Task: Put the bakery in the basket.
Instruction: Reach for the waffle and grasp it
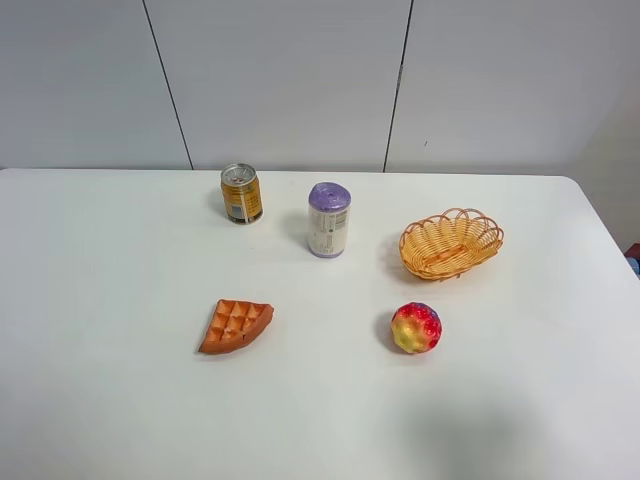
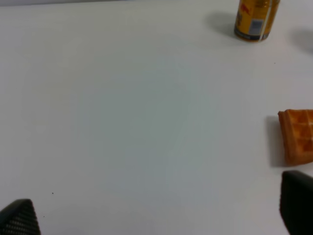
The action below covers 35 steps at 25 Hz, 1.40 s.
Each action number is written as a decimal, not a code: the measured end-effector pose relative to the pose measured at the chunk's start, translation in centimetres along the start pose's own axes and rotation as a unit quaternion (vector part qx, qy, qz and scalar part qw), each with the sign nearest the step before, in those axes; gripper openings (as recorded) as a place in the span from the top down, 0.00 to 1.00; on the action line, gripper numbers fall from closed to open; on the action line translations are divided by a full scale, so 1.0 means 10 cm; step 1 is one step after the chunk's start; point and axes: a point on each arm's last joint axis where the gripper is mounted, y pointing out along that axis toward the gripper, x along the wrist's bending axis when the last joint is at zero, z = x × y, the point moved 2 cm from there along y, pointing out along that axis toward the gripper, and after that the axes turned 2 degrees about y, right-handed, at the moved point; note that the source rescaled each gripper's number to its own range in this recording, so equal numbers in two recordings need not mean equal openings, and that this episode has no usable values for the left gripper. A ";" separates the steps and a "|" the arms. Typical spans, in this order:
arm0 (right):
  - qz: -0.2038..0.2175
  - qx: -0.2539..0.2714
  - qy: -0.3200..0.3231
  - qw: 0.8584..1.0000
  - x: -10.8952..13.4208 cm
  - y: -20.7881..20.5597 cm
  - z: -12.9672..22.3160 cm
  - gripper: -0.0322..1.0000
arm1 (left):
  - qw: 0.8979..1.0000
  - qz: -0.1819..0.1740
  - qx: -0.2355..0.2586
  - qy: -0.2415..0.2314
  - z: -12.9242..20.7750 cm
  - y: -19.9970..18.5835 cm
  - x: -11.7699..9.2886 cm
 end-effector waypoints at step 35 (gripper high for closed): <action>-0.195 0.129 -0.131 0.963 0.68 0.97 -1.19 0.03 | 1.000 0.000 0.000 0.000 0.00 0.00 0.00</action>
